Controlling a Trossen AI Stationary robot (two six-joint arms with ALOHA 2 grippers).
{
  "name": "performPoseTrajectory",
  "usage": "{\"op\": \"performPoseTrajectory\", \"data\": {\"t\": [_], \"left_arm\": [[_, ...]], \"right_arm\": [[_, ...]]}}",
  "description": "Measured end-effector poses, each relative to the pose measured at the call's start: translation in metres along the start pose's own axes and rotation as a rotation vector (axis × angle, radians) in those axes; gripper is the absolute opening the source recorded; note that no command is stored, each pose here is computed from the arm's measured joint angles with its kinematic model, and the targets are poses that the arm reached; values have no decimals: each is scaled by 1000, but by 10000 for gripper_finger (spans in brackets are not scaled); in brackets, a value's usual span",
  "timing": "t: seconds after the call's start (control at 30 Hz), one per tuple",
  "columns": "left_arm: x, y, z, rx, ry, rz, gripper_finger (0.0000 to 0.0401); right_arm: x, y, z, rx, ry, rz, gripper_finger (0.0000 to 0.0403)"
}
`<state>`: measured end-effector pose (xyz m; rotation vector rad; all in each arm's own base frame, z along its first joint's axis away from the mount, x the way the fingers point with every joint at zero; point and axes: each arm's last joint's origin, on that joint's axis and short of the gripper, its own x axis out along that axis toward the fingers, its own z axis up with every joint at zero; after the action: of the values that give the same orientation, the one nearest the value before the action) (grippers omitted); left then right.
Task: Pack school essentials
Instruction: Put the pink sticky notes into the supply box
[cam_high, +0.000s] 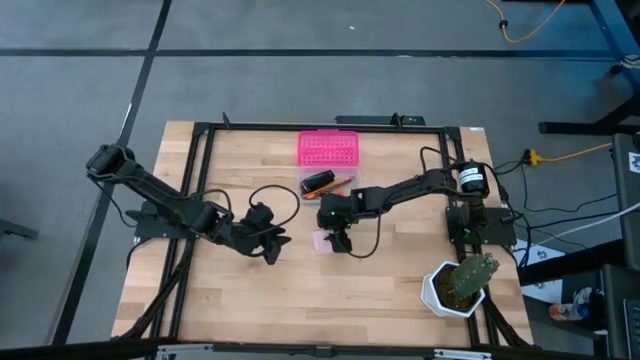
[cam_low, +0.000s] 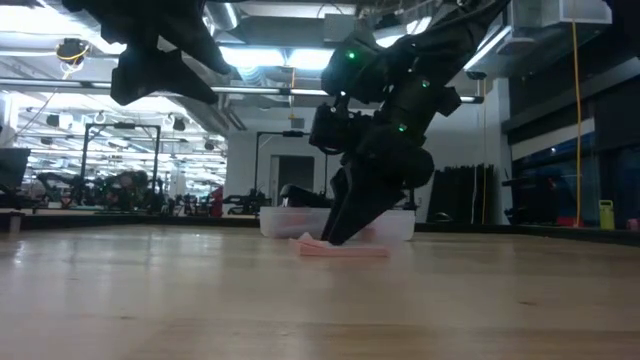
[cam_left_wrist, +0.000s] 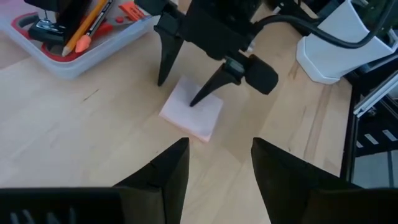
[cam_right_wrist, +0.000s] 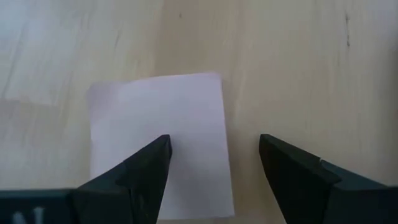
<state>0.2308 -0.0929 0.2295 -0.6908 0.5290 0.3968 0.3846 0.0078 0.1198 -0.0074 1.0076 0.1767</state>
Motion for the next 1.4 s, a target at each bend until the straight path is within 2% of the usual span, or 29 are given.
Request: {"op": "performPoseTrajectory", "data": {"t": [0.23, 0.83, 0.97, 1.13, 1.4], "left_arm": [[0, 0, 0, 2, 2, 2, 165], [0, 0, -1, 4, 5, 3, 165], [0, 0, -1, 5, 6, 2, 165], [0, 0, -1, 5, 7, 2, 165], [0, 1, -1, 8, 11, 7, 165]], "right_arm": [[8, 8, -2, 33, 25, -1, 251], [-6, 9, 37, 43, -32, 0, 251], [-7, 12, 34, 33, 7, 20, 251], [-5, 24, 27, -49, 58, 21, 251], [-1, 24, 18, -40, 71, -60, 251]]}}
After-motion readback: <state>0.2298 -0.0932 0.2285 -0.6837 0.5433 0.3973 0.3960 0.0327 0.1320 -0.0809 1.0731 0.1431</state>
